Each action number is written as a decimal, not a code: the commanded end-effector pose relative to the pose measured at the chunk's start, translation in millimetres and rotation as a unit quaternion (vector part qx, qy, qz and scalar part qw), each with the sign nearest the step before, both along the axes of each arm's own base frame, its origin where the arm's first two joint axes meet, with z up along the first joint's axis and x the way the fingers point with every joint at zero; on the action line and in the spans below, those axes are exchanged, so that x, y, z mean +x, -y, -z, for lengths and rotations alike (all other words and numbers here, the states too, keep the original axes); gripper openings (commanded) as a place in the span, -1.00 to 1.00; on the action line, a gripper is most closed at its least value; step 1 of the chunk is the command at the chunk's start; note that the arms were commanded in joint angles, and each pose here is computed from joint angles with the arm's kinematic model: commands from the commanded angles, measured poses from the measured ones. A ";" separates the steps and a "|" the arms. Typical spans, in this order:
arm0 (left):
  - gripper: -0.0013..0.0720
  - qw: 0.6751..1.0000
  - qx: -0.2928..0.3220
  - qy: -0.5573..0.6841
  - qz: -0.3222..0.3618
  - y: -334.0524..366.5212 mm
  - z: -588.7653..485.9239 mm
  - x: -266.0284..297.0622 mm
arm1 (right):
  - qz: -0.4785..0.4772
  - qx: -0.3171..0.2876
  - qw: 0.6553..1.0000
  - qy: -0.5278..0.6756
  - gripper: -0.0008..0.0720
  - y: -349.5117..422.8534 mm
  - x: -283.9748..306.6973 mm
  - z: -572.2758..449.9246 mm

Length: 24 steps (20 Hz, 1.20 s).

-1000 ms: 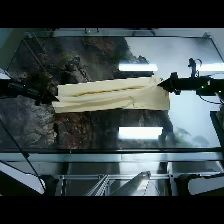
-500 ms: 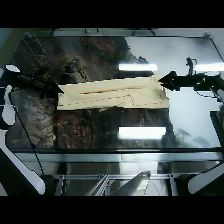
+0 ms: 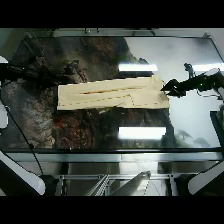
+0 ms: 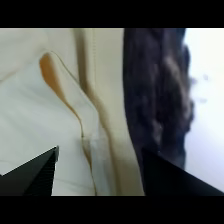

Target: Fold the shirts.

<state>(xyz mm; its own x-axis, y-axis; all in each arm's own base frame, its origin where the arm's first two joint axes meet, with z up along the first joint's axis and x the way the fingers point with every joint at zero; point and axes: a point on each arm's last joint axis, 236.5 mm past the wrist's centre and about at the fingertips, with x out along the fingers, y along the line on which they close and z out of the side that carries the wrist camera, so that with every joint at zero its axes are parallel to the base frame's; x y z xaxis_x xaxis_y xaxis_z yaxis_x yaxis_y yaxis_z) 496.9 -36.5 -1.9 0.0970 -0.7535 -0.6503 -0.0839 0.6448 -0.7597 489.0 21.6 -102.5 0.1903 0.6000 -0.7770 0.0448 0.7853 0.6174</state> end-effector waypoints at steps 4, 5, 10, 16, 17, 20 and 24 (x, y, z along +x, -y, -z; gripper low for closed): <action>-0.24 0.989 0.081 0.048 0.113 110.4 25.7 -1.8 | 0.002 0.013 1.000 -0.008 -0.24 -47.4 10.1 15.5; -0.58 0.984 0.104 0.057 0.136 132.6 39.3 -3.7 | 0.009 0.029 1.000 -0.008 -0.44 -52.2 12.7 12.8; -0.95 0.957 0.165 0.097 0.218 231.8 108.5 -14.0 | -0.005 0.085 0.996 -0.005 -0.93 -67.4 8.5 -8.6; -0.95 0.945 0.199 0.093 0.242 264.4 150.3 -22.3 | -0.049 0.101 0.994 0.017 -0.93 -65.2 -14.0 -79.9; -0.94 0.949 0.184 0.078 0.243 268.6 152.8 -30.7 | -0.054 0.099 0.993 0.031 -0.93 -65.8 -15.5 -96.2; -0.95 0.956 0.130 0.036 0.259 289.3 145.3 -59.4 | -0.065 0.138 0.984 0.090 -0.93 -87.1 -17.1 -161.5; -0.94 0.951 0.120 0.061 0.277 291.6 99.5 -63.4 | -0.099 0.164 0.971 0.143 -0.93 -149.1 -21.0 -207.0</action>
<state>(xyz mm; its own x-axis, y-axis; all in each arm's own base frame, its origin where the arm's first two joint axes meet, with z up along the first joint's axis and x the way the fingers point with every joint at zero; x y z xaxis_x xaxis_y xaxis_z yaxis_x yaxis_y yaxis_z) 438.2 -328.7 -128.5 -0.1810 -0.5354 -0.8250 0.3689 0.7406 -0.5616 472.0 132.7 69.3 0.2149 0.8202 -0.5302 -0.2183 0.5694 0.7925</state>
